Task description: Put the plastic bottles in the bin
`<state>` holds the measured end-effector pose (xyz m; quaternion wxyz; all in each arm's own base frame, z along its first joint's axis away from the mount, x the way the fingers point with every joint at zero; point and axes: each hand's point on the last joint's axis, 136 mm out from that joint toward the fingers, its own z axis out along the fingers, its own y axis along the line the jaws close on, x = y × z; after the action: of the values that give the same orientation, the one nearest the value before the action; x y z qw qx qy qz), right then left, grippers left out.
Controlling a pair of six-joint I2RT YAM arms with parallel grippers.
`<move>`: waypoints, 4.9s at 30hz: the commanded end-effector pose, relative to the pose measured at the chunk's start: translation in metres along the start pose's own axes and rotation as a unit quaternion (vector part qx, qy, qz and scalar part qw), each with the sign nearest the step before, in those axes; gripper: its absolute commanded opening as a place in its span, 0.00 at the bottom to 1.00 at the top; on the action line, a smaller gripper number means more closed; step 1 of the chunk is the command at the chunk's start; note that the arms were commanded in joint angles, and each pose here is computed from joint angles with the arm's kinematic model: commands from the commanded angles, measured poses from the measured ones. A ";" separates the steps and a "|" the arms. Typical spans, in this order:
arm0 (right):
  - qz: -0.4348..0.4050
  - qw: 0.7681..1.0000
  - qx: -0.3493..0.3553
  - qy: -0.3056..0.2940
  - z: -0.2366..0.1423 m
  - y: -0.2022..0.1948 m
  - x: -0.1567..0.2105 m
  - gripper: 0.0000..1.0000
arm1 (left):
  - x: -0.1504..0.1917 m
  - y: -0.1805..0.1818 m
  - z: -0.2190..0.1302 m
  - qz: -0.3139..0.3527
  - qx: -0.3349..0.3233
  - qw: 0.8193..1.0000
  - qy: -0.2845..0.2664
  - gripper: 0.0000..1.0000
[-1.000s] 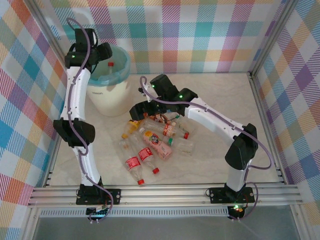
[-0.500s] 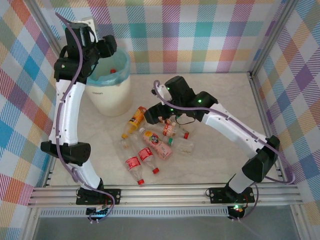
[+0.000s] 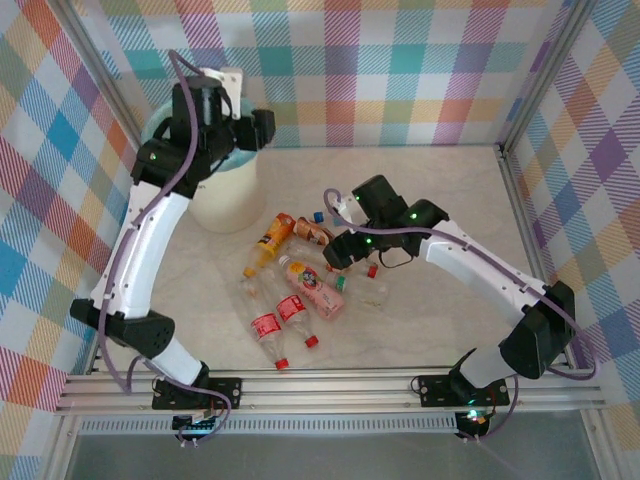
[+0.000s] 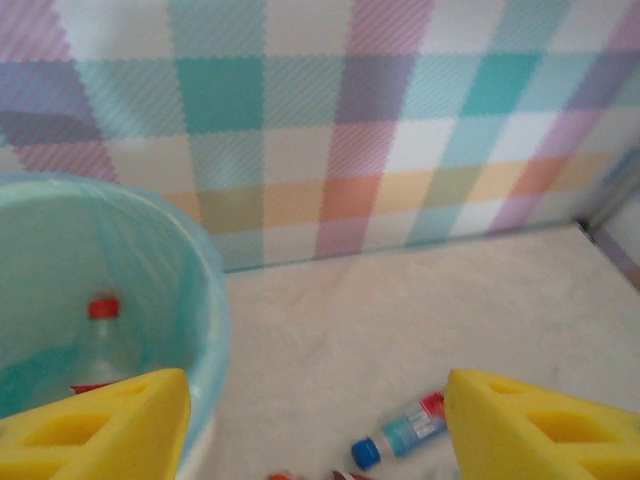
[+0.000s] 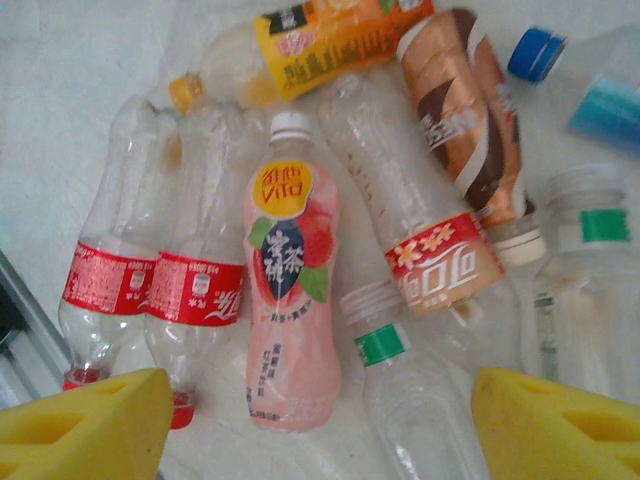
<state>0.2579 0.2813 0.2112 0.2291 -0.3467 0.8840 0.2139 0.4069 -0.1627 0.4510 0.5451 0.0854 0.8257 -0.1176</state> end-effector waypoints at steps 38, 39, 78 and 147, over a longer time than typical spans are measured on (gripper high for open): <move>0.025 0.973 0.000 0.230 0.147 0.022 0.101 0.74 | 0.141 -0.027 -0.025 -0.030 0.073 0.992 0.100 0.71; 0.025 0.973 0.000 0.231 0.147 0.022 0.102 0.73 | 0.141 -0.027 -0.025 -0.030 0.072 0.992 0.100 0.71; 0.024 0.985 0.000 0.171 0.097 0.030 0.078 0.56 | 0.123 -0.022 -0.029 -0.043 0.054 0.994 0.082 0.72; -0.003 0.995 0.021 -0.093 0.007 0.031 -0.013 0.52 | 0.154 -0.055 0.036 -0.296 0.182 0.915 0.204 0.65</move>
<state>0.2374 0.3067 0.1997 0.2858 -0.3249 0.8759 0.2136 0.3682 -0.2096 0.3022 0.3098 -0.0568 0.8766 -0.3638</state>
